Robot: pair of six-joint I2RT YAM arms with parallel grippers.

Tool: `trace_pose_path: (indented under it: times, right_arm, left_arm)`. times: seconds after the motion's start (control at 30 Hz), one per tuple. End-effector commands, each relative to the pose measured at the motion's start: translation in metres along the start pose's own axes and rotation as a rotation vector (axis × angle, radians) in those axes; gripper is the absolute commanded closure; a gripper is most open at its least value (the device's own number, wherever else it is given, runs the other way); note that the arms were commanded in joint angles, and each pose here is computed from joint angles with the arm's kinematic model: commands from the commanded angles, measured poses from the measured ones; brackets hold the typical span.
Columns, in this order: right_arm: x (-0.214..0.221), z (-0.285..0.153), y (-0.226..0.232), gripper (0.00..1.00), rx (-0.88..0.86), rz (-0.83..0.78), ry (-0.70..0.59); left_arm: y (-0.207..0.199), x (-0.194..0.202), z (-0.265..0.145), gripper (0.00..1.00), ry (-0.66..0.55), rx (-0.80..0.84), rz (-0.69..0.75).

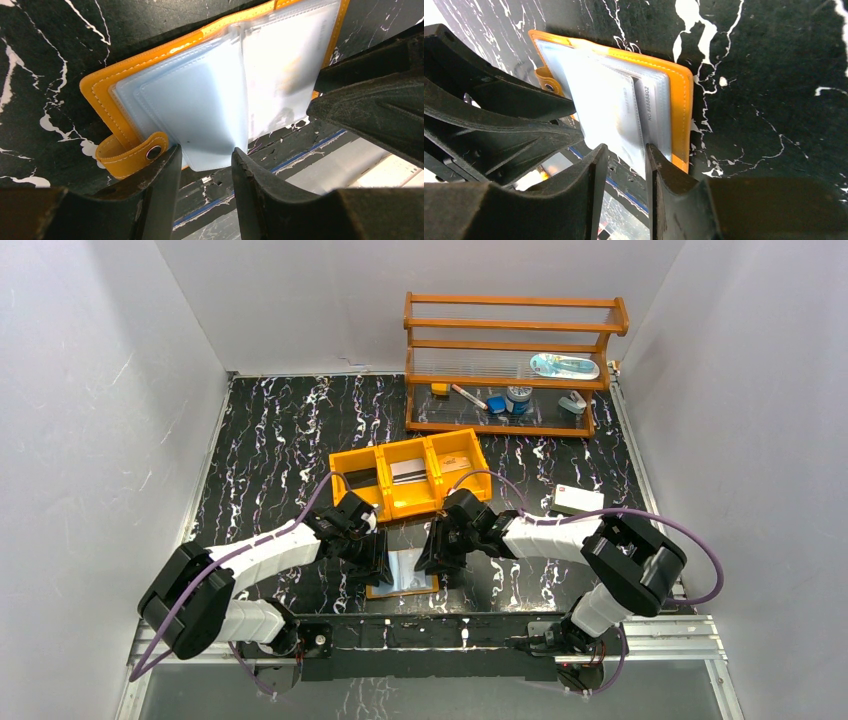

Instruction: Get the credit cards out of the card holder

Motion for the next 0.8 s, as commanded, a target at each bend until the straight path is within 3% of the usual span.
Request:
trace_pose_path:
  times: [0.0,0.27,0.43,0.77]
  right_arm:
    - [-0.008,-0.004,0.025,0.59,-0.094,-0.045,-0.022]
    - [-0.010,-0.010,0.028,0.66,-0.063,-0.048,-0.036]
    - [-0.014,-0.016,0.029,0.63,0.012,-0.074,-0.066]
    - [-0.012,-0.027,0.061,0.65,-0.149,-0.123,-0.048]
  left_arm:
    - [0.010,0.007,0.005,0.60,0.038,-0.040,-0.011]
    - [0.010,0.008,0.005,0.60,0.038,-0.039,-0.013]
    - [0.009,0.006,0.005,0.60,0.036,-0.037,-0.011]
    - [0.009,0.006,0.004,0.61,0.026,-0.036,-0.011]
Point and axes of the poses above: each gripper's point midway between its finger pads, its own z axis out along the fingers, its own y axis along the line the jaws close on, x = y × z, the point moved 5 cm from there along -z, back along the fingers, and after that the axes turned 3 degrees about -z, right-handed, at the moved point
